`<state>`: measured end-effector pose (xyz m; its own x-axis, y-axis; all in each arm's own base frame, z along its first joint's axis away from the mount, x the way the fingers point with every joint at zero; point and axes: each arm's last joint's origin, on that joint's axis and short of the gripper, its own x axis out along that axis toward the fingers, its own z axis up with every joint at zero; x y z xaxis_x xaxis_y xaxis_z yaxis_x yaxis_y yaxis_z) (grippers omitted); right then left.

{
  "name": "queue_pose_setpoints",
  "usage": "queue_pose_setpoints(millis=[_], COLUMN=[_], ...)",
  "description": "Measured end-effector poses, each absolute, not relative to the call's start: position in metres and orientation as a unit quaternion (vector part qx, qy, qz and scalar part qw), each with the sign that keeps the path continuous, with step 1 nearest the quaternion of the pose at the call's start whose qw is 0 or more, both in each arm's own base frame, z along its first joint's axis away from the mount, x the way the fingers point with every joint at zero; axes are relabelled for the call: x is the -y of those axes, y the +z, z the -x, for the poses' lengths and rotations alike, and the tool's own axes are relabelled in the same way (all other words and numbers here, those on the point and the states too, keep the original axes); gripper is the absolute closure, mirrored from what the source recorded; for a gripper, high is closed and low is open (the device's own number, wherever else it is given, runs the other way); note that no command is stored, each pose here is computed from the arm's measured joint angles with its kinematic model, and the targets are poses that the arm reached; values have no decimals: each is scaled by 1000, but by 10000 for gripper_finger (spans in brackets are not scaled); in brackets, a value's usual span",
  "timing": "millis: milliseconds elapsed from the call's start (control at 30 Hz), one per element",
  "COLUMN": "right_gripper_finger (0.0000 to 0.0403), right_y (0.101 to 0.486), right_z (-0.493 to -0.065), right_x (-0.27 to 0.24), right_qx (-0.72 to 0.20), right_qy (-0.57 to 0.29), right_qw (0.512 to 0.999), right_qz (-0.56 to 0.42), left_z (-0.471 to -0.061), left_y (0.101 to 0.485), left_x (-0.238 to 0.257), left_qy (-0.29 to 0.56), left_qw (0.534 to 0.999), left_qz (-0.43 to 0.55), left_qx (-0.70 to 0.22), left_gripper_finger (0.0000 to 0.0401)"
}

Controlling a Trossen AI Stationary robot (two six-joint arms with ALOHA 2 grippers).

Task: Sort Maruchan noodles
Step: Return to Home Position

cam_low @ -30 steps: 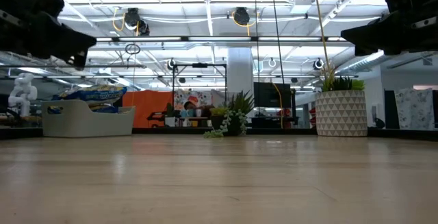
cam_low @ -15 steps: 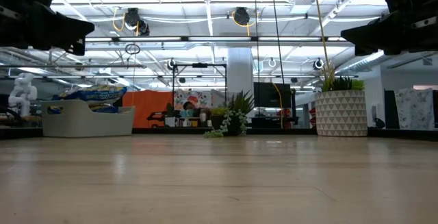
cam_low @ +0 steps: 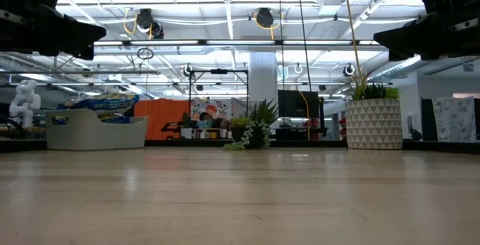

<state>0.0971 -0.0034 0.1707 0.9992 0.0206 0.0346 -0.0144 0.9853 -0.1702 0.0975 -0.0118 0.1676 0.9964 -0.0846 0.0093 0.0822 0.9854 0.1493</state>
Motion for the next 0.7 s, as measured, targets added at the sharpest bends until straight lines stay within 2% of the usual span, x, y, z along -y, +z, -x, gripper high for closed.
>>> queue_pose_setpoints(millis=[700], right_gripper_finger=[403], right_y=[171], right_z=[-97], right_x=[3], right_qx=[18], right_qy=[9], right_qw=[996], right_qz=[85], left_z=[-98], left_y=[168], left_x=[12], left_qy=[-40], left_qw=[996], left_qz=[-75], left_qx=[14], left_gripper_finger=[382])
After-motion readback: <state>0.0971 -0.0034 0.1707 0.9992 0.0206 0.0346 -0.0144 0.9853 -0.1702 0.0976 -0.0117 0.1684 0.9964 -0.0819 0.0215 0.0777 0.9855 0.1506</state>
